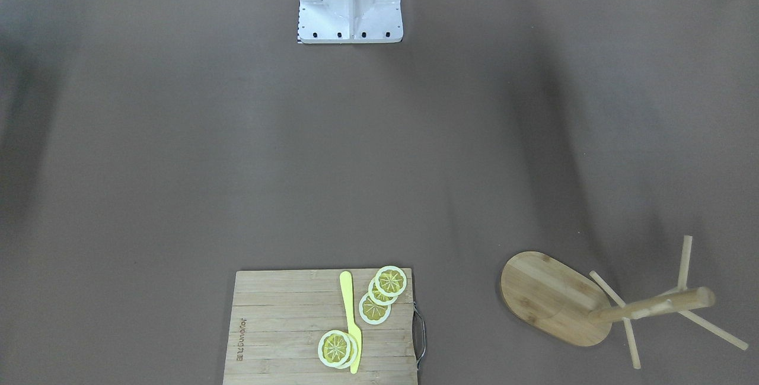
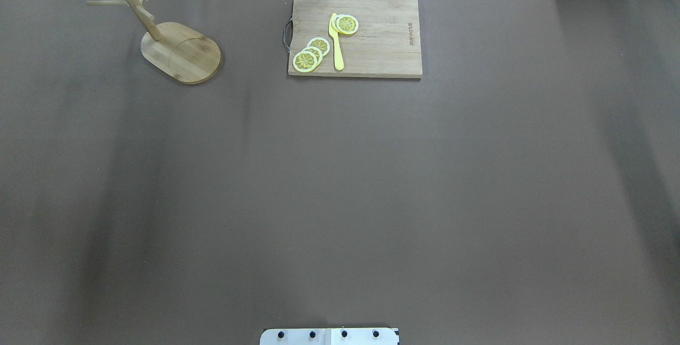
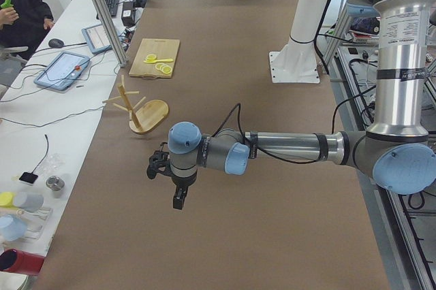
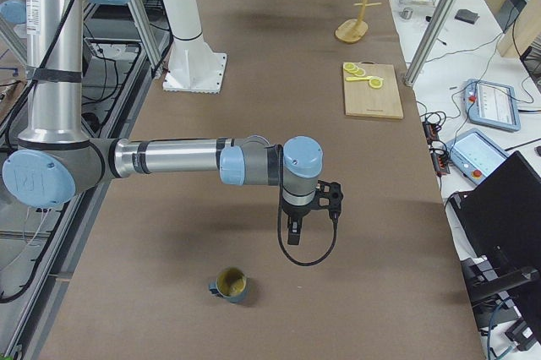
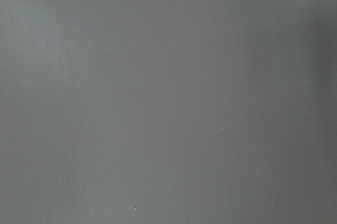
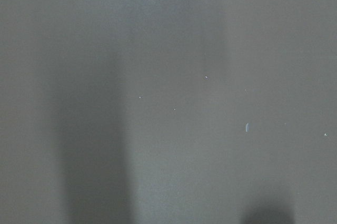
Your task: Hang cup on storage rack
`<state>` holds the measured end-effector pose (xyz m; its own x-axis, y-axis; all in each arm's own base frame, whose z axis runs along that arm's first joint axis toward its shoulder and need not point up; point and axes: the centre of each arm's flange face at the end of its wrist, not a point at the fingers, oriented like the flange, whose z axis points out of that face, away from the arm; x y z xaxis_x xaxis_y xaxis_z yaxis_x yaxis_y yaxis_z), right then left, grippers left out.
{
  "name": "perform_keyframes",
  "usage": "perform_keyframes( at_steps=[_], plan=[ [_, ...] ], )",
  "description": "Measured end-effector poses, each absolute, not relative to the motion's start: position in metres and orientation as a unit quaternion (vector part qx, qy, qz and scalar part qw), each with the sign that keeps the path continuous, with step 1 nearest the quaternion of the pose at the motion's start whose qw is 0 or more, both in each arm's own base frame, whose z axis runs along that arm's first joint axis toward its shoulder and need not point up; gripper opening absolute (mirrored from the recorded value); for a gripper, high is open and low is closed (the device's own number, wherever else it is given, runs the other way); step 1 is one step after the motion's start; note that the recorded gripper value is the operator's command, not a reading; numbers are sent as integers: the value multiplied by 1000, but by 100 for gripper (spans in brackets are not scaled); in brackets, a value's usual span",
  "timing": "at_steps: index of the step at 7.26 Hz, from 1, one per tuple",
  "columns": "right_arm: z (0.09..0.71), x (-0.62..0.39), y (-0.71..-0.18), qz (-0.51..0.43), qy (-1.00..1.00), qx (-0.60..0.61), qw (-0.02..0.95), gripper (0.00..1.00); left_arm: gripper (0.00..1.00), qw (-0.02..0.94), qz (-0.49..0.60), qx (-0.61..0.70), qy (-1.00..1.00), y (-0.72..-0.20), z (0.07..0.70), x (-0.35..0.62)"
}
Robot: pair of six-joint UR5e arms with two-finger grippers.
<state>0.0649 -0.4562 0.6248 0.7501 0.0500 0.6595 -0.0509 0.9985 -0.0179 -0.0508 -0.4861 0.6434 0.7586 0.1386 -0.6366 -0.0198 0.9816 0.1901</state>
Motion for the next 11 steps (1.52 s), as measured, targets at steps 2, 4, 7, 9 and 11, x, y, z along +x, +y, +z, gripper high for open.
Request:
perform_keyframes(
  at_steps=[2,4,7,9,11],
  plan=[
    [627,65,-454,28,-353,-2,935,100,98,934,43,87,345,-485,644,-51],
    [626,65,-455,28,-352,-1,936,100,98,934,42,87,345,-485,645,-51],
    [622,65,-458,26,-352,2,935,100,98,932,42,87,349,-484,644,-51],
    [614,63,-465,23,-355,9,934,100,98,932,43,92,349,-486,638,-51],
    [617,62,-465,22,-353,7,935,100,98,931,48,102,346,-485,640,-51]
  ],
)
